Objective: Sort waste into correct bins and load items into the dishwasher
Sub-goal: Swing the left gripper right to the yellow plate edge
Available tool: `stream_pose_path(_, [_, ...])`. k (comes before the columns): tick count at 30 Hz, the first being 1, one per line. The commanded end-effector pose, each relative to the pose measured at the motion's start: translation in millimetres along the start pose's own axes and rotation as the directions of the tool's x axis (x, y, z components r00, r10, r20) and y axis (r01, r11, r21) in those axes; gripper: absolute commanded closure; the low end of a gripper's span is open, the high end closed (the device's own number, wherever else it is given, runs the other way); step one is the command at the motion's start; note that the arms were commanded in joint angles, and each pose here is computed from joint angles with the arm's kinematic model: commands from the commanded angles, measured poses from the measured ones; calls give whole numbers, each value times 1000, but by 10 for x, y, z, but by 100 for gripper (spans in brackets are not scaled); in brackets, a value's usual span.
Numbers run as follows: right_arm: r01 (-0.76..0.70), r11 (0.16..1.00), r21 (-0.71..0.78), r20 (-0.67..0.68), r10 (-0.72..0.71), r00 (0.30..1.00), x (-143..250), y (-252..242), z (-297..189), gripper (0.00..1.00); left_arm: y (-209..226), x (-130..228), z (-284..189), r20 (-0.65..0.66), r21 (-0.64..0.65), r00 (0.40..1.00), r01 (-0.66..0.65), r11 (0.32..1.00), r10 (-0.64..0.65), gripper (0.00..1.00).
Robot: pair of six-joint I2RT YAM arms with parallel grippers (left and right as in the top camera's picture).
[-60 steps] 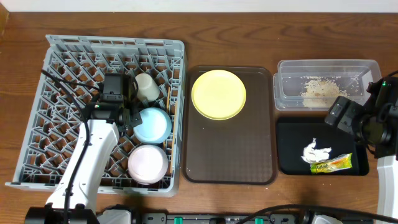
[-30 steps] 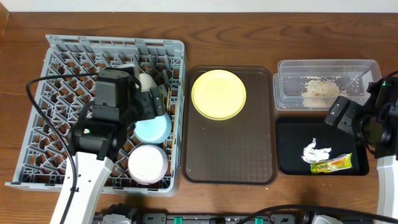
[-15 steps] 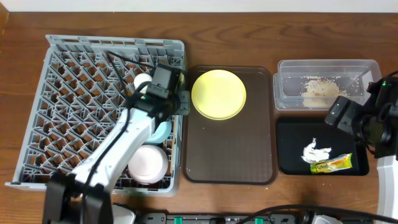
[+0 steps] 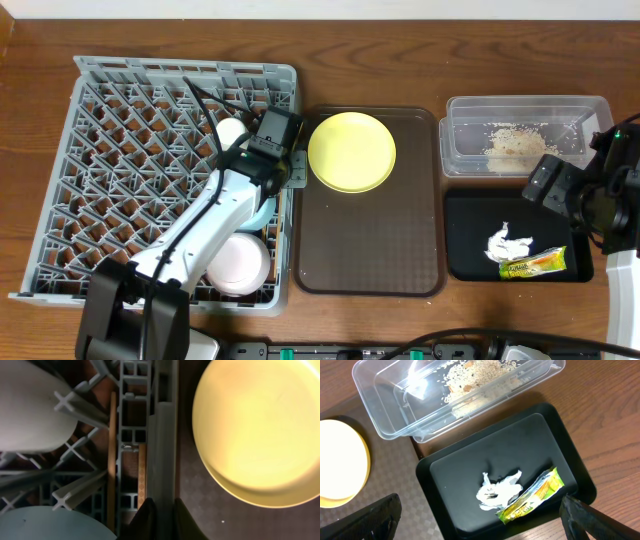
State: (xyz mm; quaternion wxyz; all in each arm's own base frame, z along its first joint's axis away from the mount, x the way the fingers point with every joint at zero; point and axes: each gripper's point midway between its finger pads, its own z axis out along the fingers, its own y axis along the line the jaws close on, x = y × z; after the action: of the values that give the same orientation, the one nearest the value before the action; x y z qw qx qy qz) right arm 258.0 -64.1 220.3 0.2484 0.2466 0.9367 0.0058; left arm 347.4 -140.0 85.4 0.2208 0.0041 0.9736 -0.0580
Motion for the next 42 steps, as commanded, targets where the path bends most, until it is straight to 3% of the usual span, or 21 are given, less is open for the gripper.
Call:
stream_pose_path(1, [-6,1000,2,15,6,1000,-38,-14,-37,1,-13,68,54,-15,-18,1000,-10,1000,10,92])
stream_pose_path(29, [-6,1000,2,15,6,1000,-38,-14,-37,1,-48,-83,53,48,-9,998,-27,1000,27,92])
stream_pose_path(42, [-6,1000,2,15,6,1000,-38,-14,-37,1,-54,-96,52,53,-12,990,-131,991,132,92])
